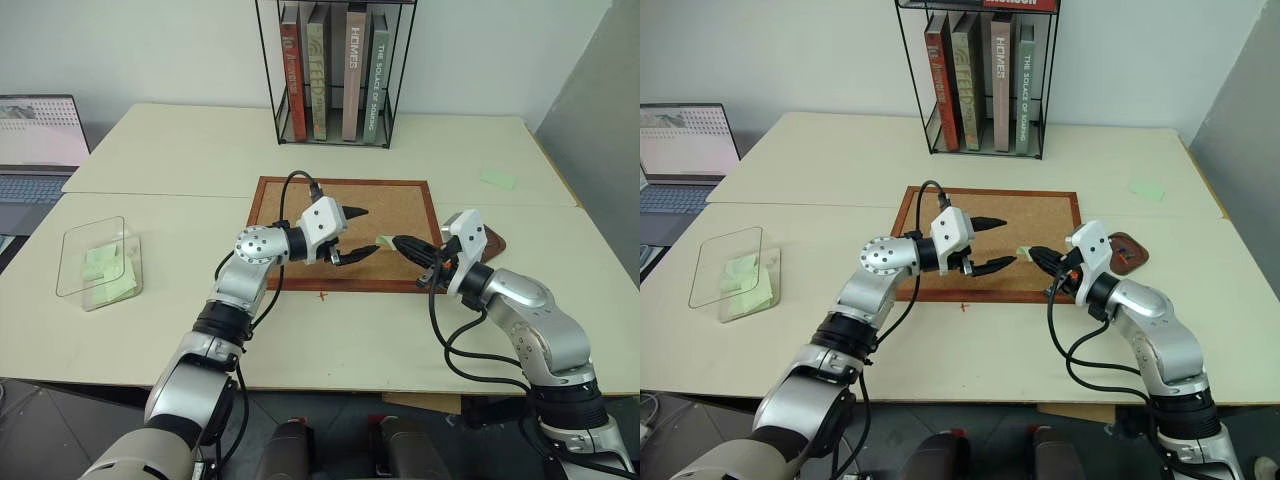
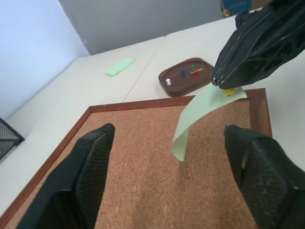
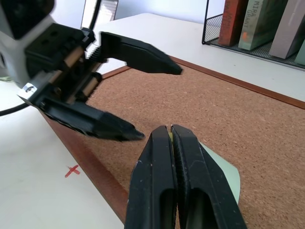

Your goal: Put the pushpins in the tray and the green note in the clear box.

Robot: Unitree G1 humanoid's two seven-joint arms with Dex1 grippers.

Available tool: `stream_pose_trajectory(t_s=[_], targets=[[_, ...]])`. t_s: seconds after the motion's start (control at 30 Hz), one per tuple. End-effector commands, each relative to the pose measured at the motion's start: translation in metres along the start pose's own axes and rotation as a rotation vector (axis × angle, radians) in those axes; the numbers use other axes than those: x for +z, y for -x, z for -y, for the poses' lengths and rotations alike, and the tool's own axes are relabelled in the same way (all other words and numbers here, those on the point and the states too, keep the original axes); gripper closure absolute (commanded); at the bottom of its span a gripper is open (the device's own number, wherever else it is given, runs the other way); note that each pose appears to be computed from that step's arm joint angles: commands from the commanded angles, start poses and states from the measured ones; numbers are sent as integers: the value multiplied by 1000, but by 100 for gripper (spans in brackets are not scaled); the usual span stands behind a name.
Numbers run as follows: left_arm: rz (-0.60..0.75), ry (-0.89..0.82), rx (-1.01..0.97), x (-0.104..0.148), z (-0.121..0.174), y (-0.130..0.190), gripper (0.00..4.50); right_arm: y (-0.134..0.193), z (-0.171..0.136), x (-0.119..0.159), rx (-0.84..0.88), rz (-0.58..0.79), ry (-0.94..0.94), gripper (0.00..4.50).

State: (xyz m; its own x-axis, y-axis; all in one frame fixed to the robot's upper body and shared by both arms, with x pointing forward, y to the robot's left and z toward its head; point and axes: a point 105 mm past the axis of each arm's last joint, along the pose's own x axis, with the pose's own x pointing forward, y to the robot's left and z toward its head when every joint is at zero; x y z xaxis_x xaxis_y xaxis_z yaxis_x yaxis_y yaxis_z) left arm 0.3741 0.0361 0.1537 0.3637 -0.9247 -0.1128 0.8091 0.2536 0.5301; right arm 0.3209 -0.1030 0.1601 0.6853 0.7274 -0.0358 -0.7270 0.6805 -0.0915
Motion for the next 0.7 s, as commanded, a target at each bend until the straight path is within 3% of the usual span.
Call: stream_pose_trajectory(t_s=[0.03, 0.27, 0.7], targets=[[18, -72, -25, 7, 0, -8, 56, -2, -8, 18, 32, 50, 26, 450], [6, -94, -24, 3, -3, -18, 56, -4, -11, 20, 43, 51, 23, 450], [25, -39, -82, -1, 6, -17, 287, -5, -17, 18, 56, 50, 12, 450]])
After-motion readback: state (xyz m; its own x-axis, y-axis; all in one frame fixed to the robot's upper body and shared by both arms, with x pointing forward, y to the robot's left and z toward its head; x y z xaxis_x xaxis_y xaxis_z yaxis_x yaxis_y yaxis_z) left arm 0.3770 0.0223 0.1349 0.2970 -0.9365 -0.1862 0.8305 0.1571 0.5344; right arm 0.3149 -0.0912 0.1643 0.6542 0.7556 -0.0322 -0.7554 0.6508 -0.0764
